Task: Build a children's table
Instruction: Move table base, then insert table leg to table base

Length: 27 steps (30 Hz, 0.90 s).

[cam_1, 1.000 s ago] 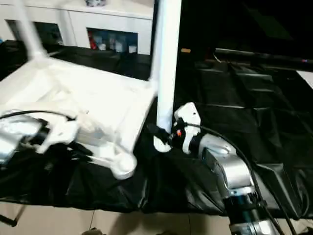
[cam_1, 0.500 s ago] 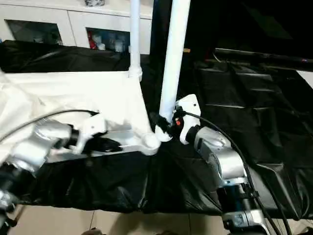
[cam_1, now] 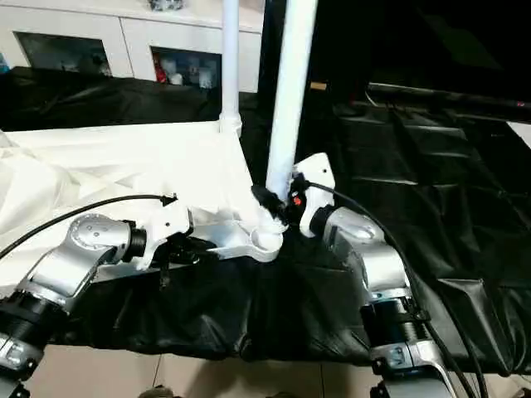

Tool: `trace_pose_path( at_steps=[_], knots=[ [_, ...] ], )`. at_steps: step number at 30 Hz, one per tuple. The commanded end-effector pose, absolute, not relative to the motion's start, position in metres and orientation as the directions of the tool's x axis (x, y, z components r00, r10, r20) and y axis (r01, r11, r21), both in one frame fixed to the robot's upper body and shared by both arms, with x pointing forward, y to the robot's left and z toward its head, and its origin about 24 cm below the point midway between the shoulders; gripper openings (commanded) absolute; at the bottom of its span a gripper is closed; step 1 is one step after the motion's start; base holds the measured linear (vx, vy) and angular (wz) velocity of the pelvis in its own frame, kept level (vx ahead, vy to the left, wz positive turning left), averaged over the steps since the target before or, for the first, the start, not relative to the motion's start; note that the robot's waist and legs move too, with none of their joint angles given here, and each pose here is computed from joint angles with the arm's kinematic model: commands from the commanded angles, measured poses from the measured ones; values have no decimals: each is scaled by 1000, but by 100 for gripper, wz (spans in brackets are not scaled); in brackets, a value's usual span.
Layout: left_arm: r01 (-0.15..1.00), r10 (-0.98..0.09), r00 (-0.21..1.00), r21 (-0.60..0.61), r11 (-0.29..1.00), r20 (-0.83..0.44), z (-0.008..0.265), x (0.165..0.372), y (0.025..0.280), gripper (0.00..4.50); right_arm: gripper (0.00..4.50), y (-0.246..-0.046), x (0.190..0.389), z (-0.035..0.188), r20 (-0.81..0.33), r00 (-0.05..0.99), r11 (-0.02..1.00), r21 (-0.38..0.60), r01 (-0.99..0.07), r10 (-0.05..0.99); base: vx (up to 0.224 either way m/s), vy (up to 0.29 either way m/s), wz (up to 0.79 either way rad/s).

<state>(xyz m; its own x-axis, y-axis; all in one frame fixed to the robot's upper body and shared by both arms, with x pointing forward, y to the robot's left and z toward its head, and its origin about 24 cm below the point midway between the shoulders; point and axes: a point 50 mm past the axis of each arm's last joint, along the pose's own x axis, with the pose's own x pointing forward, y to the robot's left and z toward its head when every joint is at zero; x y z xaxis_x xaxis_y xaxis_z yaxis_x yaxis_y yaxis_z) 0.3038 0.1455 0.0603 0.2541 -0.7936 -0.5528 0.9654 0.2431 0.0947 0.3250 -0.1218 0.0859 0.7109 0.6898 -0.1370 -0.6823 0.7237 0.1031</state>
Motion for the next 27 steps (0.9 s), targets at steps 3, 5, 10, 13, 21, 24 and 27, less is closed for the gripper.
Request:
trace_pose_path(
  at_steps=[3, 5, 10, 13, 21, 24, 27],
  knots=[
    [961, -784, 264, 79, 267, -563, 58, 308, 152, 71, 189, -122, 329, 92, -118, 706, 715, 75, -695, 699, 0, 0, 0],
    [963, -808, 253, 60, 262, -532, 61, 310, 150, 71, 189, -120, 328, 92, -118, 694, 704, 76, -707, 710, 0, 0, 0],
    [970, -814, 223, 41, 238, -537, 60, 312, 152, 71, 189, -119, 327, 91, -128, 678, 688, 76, -721, 724, 0, 0, 0],
    [974, -801, 204, 38, 221, -563, 57, 312, 154, 35, 189, -119, 327, 90, -137, 669, 680, 73, -729, 731, 0, 0, 0],
    [982, -776, 164, 30, 184, -609, 49, 308, 157, 0, 189, -121, 326, 89, -148, 655, 668, 73, -740, 741, 0, 0, 0],
    [982, -780, 158, 15, 187, -605, 50, 308, 158, 0, 189, -121, 326, 87, -154, 648, 663, 78, -744, 746, 0, 0, 0],
    [984, -778, 144, 6, 178, -612, 50, 308, 159, 0, 189, -121, 325, 86, -162, 641, 658, 85, -748, 750, 0, 0, 0]
  ],
)
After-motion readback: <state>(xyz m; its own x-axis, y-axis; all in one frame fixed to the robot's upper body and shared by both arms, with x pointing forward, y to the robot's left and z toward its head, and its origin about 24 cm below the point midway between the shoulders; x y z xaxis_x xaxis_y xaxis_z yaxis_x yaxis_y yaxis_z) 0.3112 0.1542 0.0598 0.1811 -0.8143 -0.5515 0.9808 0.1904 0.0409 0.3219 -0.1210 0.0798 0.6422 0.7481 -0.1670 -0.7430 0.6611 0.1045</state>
